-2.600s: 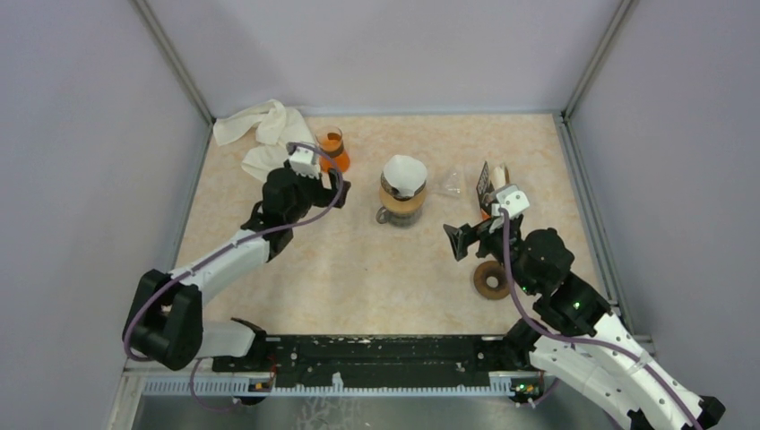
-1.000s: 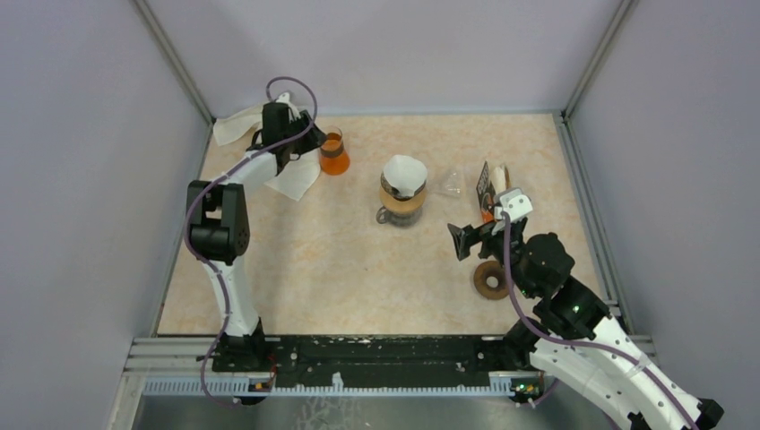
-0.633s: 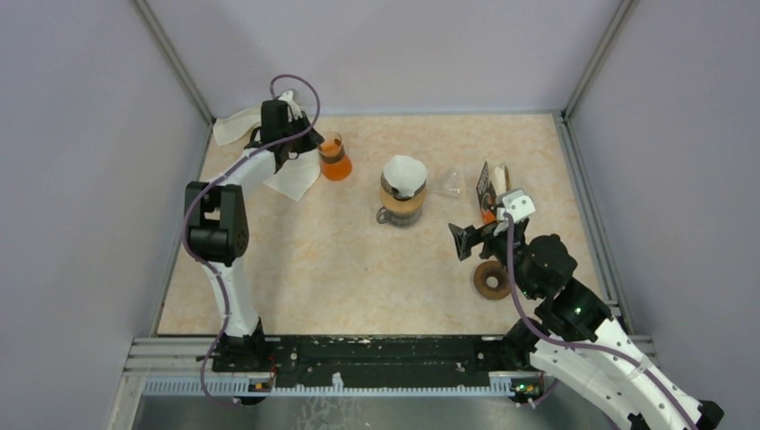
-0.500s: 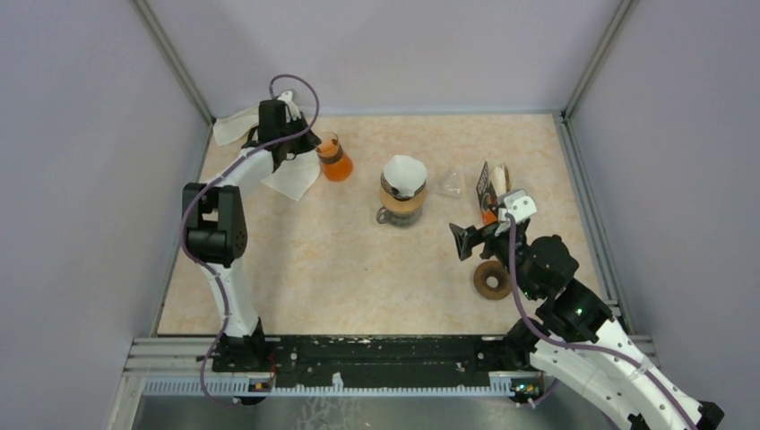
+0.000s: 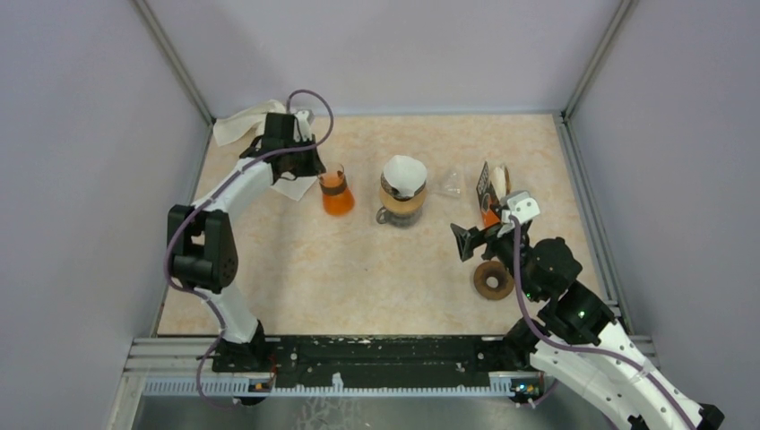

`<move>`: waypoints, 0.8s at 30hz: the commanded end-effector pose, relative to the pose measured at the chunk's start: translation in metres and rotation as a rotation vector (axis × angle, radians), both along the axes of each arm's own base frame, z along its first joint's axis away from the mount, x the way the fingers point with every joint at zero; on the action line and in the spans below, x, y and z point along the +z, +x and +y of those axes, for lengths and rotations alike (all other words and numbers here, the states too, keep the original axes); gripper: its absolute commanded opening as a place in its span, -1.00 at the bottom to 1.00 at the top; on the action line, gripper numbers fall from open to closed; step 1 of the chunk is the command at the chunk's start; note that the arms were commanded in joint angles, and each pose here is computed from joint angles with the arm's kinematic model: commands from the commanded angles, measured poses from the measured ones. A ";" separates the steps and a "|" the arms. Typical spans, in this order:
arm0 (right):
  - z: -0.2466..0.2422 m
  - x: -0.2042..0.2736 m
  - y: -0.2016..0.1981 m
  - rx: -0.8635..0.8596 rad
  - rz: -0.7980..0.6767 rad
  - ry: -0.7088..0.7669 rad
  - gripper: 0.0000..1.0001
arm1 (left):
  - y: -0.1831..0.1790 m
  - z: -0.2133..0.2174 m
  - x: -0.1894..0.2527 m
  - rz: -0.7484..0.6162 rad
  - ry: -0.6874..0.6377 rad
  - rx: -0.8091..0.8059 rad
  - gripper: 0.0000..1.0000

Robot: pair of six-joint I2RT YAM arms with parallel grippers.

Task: Place the coffee filter in the dripper
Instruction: Pick up the coffee server from the center of the board, then place the coffee server at the center of the board.

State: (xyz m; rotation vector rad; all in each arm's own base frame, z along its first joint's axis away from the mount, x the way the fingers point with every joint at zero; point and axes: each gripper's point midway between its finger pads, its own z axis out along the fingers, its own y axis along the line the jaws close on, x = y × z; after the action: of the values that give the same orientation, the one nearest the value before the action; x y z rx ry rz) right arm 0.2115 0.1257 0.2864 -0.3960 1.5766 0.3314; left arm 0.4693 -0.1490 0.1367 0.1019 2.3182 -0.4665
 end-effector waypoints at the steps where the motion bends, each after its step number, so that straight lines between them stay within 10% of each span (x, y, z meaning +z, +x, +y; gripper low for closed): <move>1: 0.000 0.017 -0.001 0.002 -0.050 0.046 0.92 | -0.048 -0.012 0.018 0.000 0.004 -0.064 -1.00; 24: 0.017 0.007 0.005 0.020 0.084 0.069 0.93 | -0.221 -0.104 0.007 -0.007 0.031 -0.349 -1.00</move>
State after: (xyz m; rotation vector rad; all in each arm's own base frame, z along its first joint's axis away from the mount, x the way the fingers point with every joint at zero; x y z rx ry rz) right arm 0.2159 0.1384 0.2689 -0.3997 1.6589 0.3696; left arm 0.2553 -0.2404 0.1309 0.5057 2.3701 -0.5856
